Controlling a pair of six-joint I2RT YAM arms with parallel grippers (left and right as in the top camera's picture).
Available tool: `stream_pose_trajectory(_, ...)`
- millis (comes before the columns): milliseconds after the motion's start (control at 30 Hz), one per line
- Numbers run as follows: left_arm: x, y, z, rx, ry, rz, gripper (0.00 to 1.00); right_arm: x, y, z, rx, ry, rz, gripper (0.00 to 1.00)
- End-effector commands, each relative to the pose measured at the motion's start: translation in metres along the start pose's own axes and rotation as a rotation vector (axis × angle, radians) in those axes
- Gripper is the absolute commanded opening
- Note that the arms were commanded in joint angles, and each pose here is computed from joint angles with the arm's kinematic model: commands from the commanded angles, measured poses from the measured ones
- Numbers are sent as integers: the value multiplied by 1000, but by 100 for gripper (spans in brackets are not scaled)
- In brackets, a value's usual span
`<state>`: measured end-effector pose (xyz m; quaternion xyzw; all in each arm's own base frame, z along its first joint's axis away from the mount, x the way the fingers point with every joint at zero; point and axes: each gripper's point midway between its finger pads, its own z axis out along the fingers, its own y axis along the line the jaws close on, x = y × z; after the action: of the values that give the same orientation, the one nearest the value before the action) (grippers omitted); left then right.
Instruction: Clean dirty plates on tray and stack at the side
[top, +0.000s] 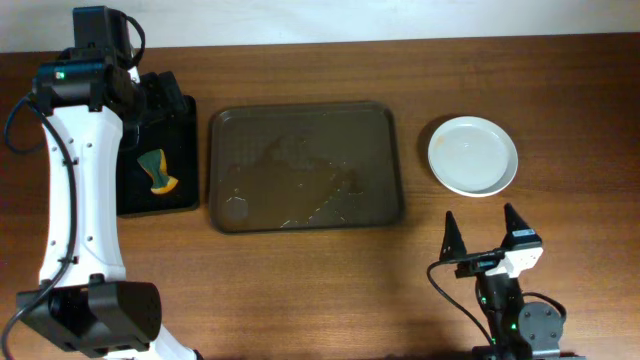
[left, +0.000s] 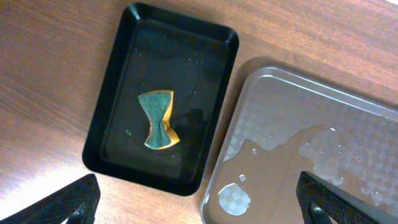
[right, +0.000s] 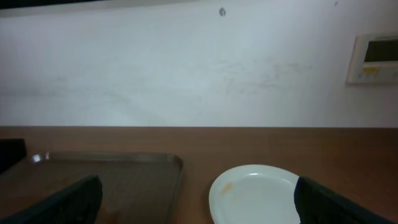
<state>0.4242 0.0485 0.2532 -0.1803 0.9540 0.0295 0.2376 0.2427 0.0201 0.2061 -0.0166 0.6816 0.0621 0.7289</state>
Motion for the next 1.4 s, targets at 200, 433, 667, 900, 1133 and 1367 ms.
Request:
stream_pose_trajectory(200, 0, -1, 1, 3, 1, -1, 99, 49, -5, -1, 20, 144, 5, 98)
stream_pose_trajectory(433, 0, -1, 1, 2, 1, -1, 99, 49, -5, -1, 20, 144, 5, 98)
stream_pose_trajectory(667, -3, -1, -23, 11, -58, 1, 99, 49, -5, -1, 20, 144, 5, 98)
stream_pose_trajectory(900, 15, -23, -86, 110, -658, 143, 99, 49, -5, -1, 20, 144, 5, 98)
stream_pose_trajectory(1133, 144, 20, -51, 183, -1073, 332, 99, 49, -5, -1, 20, 144, 5, 98)
stream_pose_trajectory(1367, 196, 46, 2, 93, -1026, 368, 99, 49, -5, -1, 20, 144, 5, 98)
